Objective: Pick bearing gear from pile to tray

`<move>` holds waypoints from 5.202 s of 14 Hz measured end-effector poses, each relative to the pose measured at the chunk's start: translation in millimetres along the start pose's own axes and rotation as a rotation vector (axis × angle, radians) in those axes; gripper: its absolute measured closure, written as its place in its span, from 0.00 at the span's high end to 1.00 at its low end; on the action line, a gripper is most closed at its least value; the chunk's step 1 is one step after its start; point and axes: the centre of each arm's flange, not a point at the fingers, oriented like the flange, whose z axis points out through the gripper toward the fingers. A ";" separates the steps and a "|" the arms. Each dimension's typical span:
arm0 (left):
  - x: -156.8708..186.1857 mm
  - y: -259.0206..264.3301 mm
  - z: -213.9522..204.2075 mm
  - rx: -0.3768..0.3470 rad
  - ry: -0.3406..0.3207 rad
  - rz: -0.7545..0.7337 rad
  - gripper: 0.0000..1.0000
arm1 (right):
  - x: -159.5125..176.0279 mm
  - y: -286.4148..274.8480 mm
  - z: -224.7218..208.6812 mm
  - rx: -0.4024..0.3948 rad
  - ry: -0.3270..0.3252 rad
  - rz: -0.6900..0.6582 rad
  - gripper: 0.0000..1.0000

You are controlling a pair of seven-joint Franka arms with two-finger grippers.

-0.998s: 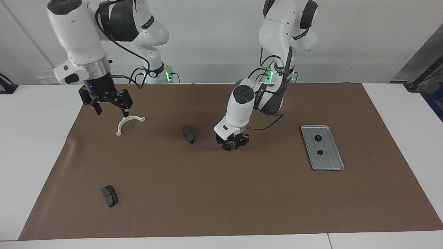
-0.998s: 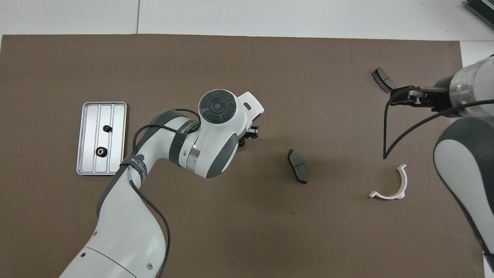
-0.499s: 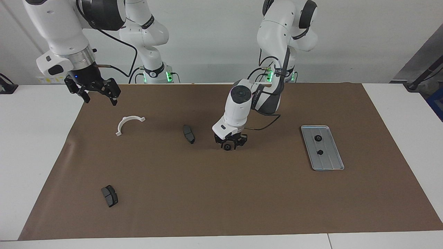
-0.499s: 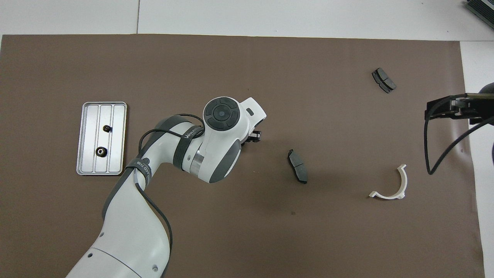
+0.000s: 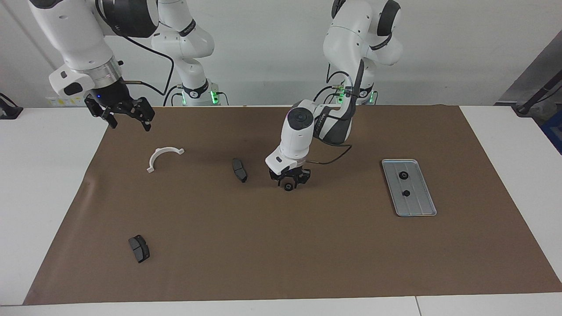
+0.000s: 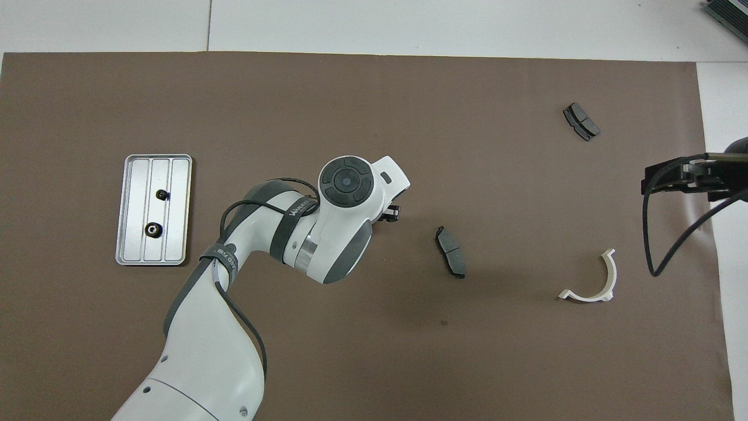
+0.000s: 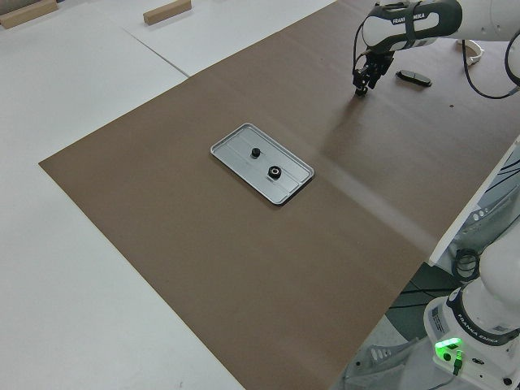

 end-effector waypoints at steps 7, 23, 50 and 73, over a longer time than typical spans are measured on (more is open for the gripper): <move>-3.0 2.1 2.9 0.003 -0.003 0.006 0.51 | -0.3 -3.3 0.2 0.000 0.000 -0.006 1.00; 18.3 -20.7 -18.1 0.019 0.029 -0.032 0.33 | -0.4 -3.4 0.2 0.000 -0.001 -0.007 1.00; -42.5 -395.5 -77.2 -0.006 -0.053 -0.051 0.76 | -0.4 -3.5 0.2 0.000 -0.001 -0.007 1.00; -23.1 -388.9 -335.4 0.054 -0.047 -0.041 1.00 | -0.4 -3.5 0.2 0.000 -0.001 -0.007 1.00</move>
